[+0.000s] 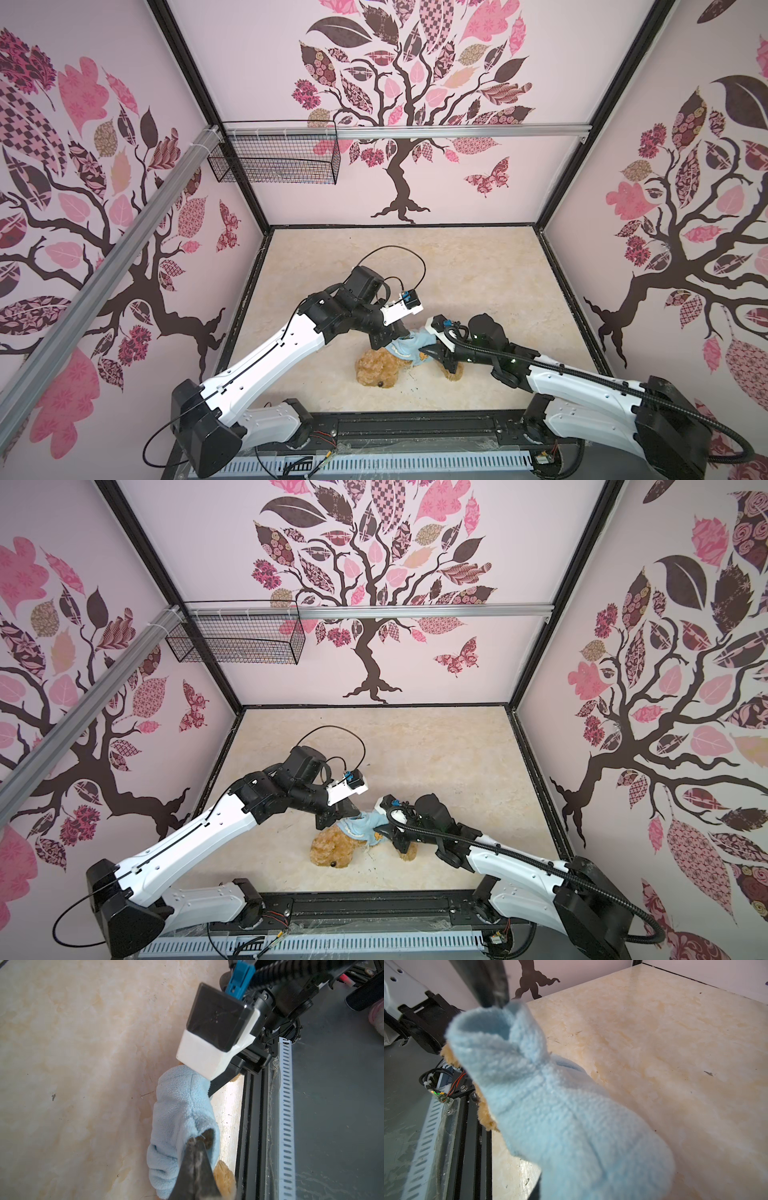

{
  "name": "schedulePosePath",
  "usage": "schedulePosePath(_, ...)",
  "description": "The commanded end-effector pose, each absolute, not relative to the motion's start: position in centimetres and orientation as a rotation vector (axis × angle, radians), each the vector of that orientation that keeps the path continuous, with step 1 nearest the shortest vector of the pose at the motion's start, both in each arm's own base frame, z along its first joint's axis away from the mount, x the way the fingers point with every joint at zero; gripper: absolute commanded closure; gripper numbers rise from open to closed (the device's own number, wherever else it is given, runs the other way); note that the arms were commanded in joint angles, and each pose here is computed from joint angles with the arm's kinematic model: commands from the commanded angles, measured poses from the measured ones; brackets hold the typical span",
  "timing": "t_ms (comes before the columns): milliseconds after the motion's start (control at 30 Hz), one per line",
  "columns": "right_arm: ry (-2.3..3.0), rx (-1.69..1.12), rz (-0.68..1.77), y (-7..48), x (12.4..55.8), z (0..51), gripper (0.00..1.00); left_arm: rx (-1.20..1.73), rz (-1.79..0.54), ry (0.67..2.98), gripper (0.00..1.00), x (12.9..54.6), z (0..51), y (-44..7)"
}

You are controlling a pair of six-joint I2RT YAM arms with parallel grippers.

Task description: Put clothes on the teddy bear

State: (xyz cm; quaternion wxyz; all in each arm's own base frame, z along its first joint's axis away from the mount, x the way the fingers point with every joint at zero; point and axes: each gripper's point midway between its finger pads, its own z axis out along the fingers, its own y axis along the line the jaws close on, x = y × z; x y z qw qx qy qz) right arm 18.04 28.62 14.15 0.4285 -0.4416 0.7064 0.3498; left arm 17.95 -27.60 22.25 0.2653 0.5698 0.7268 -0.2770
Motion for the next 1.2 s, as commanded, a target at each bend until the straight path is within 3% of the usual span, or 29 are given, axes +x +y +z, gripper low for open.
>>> schedulePosePath(0, 1.690, -1.099, 0.888, 29.0, 17.9, 15.9, 0.86, 1.578, -0.719, 1.935, 0.97, 18.1, 22.9, -27.7)
schedulePosePath(267, 1.682, -1.092, 0.892, 29.1, 18.0, 16.2, 0.86, 1.650, -0.732, 1.916, 0.95, 17.3, 21.9, -28.1)
schedulePosePath(400, 1.663, -1.081, 0.909, 29.2, 17.9, 16.9, 0.86, 1.666, -0.691, 1.936, 0.89, 17.7, 21.1, -28.0)
schedulePosePath(600, 1.621, -1.063, 0.979, 29.7, 17.5, 18.2, 0.86, 1.667, -0.701, 1.925, 0.71, 18.1, 20.7, -29.1)
schedulePosePath(1167, 1.509, -1.013, 1.125, 31.0, 17.0, 21.7, 0.87, 1.739, -0.838, 1.937, 0.57, 16.8, 17.6, -33.1)
